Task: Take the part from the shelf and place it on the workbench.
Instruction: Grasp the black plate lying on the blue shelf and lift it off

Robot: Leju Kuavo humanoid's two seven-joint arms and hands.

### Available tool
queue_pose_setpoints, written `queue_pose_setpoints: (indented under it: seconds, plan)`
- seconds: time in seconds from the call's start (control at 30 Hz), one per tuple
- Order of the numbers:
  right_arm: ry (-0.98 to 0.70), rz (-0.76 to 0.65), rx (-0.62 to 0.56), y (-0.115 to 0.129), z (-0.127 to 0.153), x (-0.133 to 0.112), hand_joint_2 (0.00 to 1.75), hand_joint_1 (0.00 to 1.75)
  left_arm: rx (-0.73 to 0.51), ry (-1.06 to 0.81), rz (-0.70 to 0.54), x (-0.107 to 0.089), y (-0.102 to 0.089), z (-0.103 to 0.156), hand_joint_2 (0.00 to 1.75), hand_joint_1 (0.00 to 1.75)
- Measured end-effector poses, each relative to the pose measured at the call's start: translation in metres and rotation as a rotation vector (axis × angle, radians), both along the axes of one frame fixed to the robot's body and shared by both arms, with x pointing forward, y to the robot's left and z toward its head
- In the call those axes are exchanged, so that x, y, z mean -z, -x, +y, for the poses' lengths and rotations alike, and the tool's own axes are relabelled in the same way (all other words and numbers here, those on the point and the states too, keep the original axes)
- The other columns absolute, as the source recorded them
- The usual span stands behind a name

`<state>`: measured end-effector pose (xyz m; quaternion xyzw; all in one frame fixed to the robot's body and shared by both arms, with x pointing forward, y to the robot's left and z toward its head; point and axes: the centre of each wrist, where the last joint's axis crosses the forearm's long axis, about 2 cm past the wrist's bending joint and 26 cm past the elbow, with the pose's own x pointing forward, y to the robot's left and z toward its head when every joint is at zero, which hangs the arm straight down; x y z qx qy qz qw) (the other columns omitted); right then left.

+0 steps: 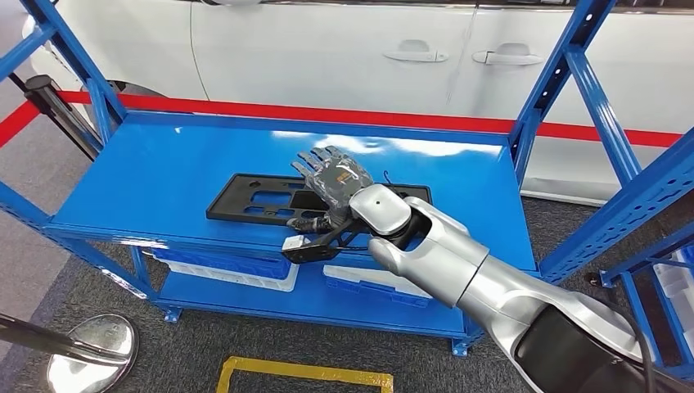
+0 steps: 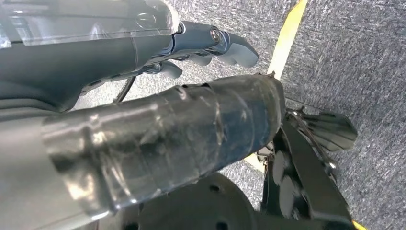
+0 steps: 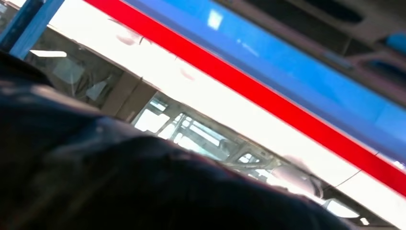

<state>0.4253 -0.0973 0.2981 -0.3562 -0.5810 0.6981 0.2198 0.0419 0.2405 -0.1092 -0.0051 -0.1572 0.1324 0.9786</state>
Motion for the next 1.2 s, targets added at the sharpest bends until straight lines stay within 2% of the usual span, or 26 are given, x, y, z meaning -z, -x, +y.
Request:
queue_pose_setpoints:
  seconds: [0.4,0.6,1.2]
  plan:
    - [-0.007,0.029,0.002,-0.002,-0.004,0.012,0.0,0.0,-0.001,-0.001,0.0,0.0,0.001,0.001,0.0,0.0]
    - [-0.003,0.063,0.008,0.0,-0.008,0.027,0.0,0.0,-0.002,0.002,-0.004,0.0,0.001,0.0,0.0,0.0]
    - [-0.013,0.085,-0.008,0.0,-0.001,0.025,0.0,0.0,-0.024,0.013,-0.012,0.0,0.0,-0.002,0.0,0.0]
